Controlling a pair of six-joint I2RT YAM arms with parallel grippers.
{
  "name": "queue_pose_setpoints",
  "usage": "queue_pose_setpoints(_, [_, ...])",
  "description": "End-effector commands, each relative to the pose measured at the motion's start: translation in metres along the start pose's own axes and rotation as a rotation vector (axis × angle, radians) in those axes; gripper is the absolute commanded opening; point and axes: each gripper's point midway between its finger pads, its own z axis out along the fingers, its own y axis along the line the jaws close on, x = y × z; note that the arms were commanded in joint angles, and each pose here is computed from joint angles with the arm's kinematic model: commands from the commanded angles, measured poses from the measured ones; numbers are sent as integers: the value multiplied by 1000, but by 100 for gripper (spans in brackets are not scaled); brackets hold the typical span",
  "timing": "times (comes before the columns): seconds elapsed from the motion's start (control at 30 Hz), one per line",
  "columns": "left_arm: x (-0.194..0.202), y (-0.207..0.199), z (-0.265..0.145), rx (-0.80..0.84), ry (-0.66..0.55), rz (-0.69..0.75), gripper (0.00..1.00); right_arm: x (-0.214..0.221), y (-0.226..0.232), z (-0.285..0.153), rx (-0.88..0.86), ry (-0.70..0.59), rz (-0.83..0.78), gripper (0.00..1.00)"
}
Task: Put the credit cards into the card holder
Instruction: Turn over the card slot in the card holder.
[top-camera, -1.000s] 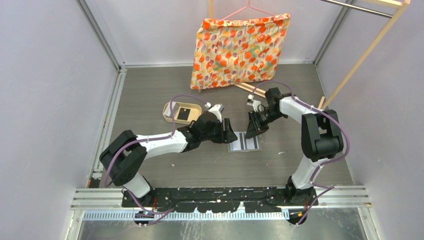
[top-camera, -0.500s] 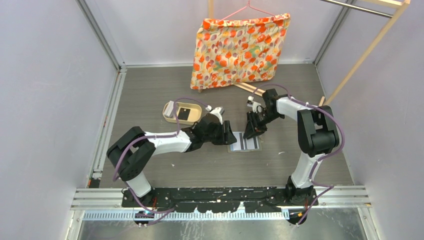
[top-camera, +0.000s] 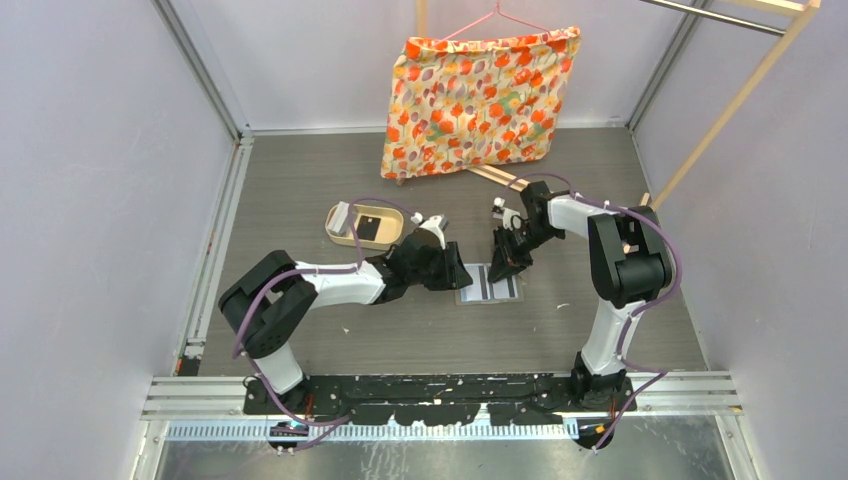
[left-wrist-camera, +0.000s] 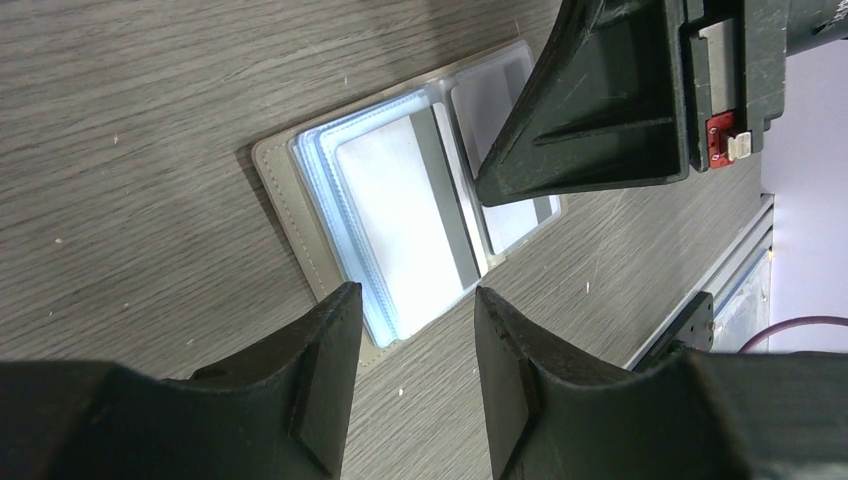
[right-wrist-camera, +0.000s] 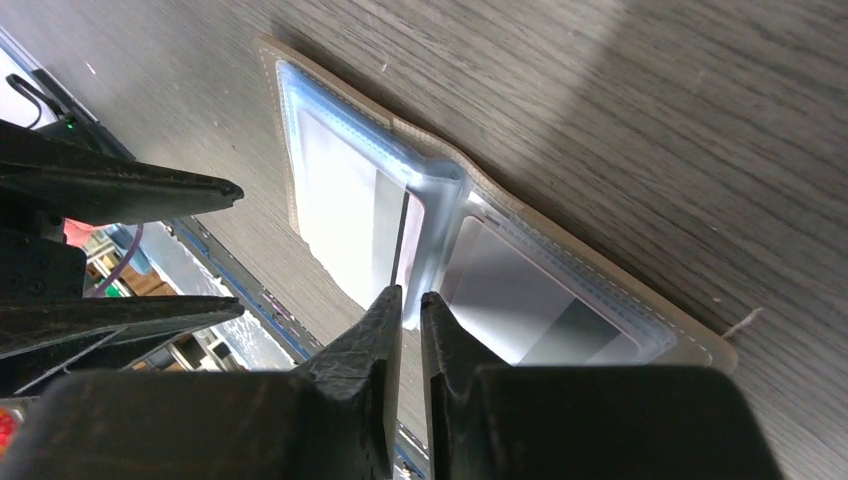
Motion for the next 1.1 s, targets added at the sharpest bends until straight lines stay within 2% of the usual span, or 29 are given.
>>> queue_pose_setpoints(0.0, [-10, -6, 4, 22, -51, -6, 47, -10, 3, -3, 9, -19, -10, 17])
queue_pose_setpoints(0.57, [-11, 3, 8, 2, -59, -58, 47, -4, -9, 7, 72, 22, 4, 12])
queue_pose_setpoints(0.7, [-12, 1, 7, 32, -67, -69, 41, -4, -11, 8, 79, 27, 6, 11])
queue_pose_setpoints(1.07, [-19, -22, 1, 206, -107, -57, 41, -4, -10, 9, 81, 31, 1, 11])
